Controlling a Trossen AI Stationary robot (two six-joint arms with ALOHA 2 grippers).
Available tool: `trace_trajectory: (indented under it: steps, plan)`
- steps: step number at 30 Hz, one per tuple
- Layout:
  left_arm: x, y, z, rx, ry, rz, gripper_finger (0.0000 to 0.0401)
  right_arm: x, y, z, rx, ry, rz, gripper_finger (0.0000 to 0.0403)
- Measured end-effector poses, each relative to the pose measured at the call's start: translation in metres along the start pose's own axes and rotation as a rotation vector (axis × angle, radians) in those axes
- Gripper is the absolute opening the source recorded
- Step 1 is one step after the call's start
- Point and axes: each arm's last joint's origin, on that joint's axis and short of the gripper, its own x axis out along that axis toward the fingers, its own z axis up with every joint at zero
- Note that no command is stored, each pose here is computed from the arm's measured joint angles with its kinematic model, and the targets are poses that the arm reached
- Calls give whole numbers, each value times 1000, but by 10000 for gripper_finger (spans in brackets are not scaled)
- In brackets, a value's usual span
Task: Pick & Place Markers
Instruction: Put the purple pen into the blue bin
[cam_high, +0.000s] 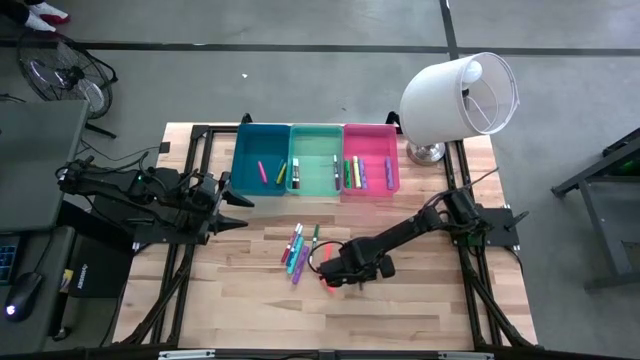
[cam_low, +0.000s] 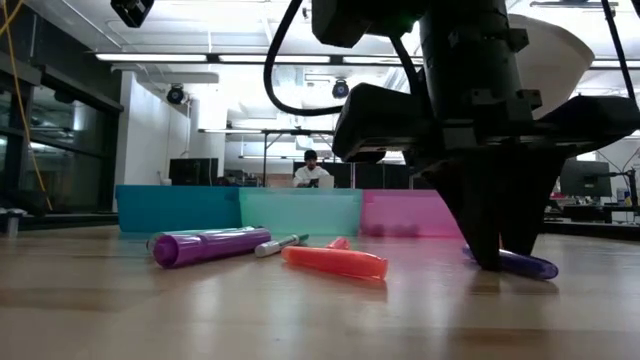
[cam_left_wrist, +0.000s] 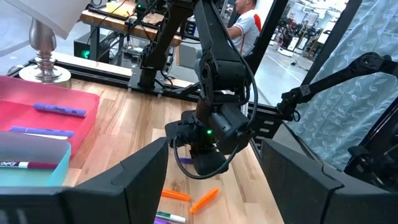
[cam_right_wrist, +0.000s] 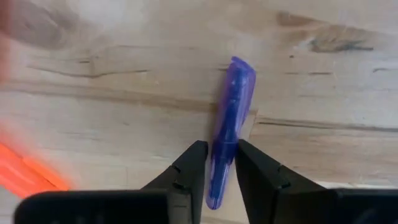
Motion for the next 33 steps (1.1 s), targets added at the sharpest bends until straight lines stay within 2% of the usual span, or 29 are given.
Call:
trace_trajectory:
  steps: [6,33]
  plan:
    - [0,0,0,0,0,0,252,0,-1,-2,-9,-22,1,29]
    - [0,0,0,0,1,-3,252,1,-1,-5,-127,-68,6,28]
